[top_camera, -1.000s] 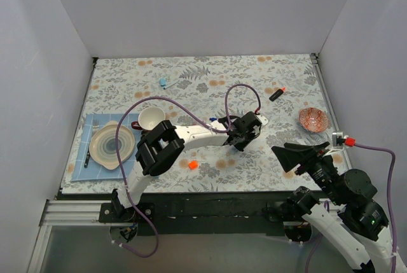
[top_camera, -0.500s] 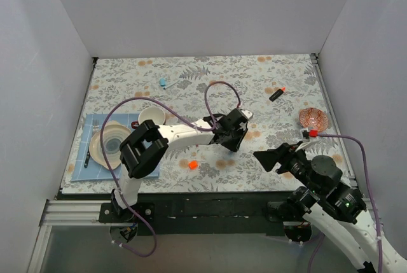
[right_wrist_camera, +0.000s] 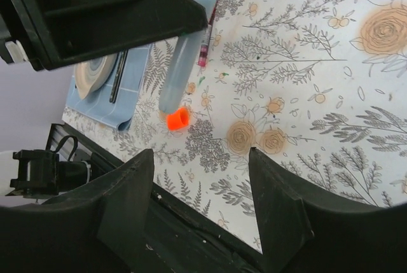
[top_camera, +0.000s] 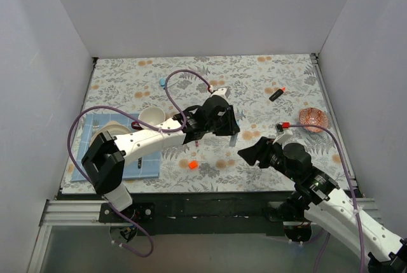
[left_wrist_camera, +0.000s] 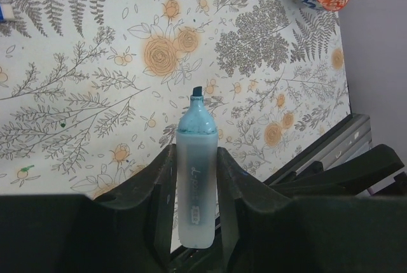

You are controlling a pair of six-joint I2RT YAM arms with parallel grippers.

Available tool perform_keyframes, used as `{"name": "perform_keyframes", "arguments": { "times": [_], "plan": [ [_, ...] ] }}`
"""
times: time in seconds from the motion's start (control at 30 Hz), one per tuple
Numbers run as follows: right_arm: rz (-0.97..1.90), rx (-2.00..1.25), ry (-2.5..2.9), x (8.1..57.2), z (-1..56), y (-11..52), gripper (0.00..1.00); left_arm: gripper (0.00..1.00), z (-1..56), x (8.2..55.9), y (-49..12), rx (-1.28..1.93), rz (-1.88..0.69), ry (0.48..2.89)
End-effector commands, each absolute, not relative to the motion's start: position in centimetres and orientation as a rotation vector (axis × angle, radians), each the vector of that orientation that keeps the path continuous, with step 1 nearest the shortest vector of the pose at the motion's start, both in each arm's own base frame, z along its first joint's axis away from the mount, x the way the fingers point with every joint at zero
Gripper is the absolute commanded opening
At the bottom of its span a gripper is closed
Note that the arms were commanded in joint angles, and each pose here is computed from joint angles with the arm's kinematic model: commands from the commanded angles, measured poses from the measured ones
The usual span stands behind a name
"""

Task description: Insert the pens into the pen caps

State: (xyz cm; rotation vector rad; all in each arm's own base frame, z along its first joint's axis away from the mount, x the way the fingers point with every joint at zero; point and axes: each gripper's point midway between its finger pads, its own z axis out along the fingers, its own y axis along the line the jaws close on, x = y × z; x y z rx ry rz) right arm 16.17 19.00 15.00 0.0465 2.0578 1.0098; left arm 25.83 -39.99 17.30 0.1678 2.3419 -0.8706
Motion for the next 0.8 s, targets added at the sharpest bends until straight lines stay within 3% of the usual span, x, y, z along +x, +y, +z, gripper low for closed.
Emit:
{"name": "perform_keyframes", "arguments": {
  "times": [0.0,0.4,0.57,0.77],
  "plan": [
    [1.144,0.047,1.901,17.7,19.7,21.2,0.67,0.00,19.3,26.0,-39.5,0.014,-0.926,2.296],
    [1.026,0.127,1.914,21.1,19.3,21.6,0.63,0.00,19.7,25.7,-39.7,-0.059,-1.002,2.279],
    [0.989,0.141,1.909,22.0,19.1,21.6,0.52,0.00,20.4,25.5,-39.8,-0.090,-1.052,2.259],
    [1.034,0.118,1.942,21.9,18.7,22.8,0.53,0.00,21.1,24.9,-40.1,-0.080,-1.108,2.239]
  ]
}}
